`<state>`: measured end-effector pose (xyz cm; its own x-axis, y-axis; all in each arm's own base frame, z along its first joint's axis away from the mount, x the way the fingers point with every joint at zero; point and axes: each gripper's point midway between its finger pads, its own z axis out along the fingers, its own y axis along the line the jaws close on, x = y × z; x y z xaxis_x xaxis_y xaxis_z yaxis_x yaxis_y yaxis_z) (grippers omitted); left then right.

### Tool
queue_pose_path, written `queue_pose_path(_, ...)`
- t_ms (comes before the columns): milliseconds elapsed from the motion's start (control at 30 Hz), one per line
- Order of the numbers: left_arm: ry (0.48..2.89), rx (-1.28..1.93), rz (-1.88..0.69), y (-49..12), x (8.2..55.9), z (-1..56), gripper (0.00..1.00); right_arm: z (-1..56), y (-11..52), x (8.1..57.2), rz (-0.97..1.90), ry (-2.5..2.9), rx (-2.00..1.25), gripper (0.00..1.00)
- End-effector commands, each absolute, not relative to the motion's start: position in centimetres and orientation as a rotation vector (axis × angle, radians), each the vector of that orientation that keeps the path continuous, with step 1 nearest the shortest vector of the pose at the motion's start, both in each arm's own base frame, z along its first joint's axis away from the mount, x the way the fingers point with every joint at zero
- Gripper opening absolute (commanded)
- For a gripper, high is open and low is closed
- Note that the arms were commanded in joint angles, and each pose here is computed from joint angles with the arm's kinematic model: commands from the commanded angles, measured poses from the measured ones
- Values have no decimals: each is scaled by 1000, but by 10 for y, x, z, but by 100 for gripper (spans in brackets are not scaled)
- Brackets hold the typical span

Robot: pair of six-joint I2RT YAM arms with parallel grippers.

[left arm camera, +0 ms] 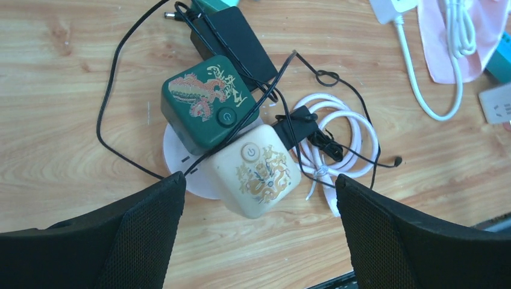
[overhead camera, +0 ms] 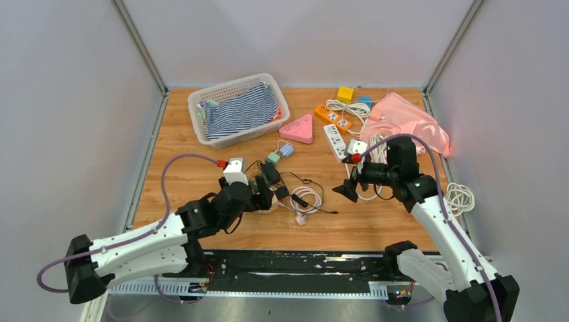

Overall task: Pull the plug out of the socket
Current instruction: Remove the plug from the socket.

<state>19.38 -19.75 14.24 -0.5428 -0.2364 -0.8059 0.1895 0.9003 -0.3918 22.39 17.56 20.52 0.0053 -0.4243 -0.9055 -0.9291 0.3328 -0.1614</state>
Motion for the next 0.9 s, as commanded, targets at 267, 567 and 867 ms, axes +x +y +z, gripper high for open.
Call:
queue_pose_path(267, 2192, -318, -472, -219, 209, 136, 79, 207, 175, 220, 641, 1573, -1255, 100)
queue_pose_path(567, 2197, -399, -385, -214, 215, 123, 77, 208, 175, 219, 637, 1567, -1256, 100)
queue_pose_path(867, 2245, -412, -314, -219, 217, 111, 81, 208, 174, 219, 633, 1565, -1256, 100)
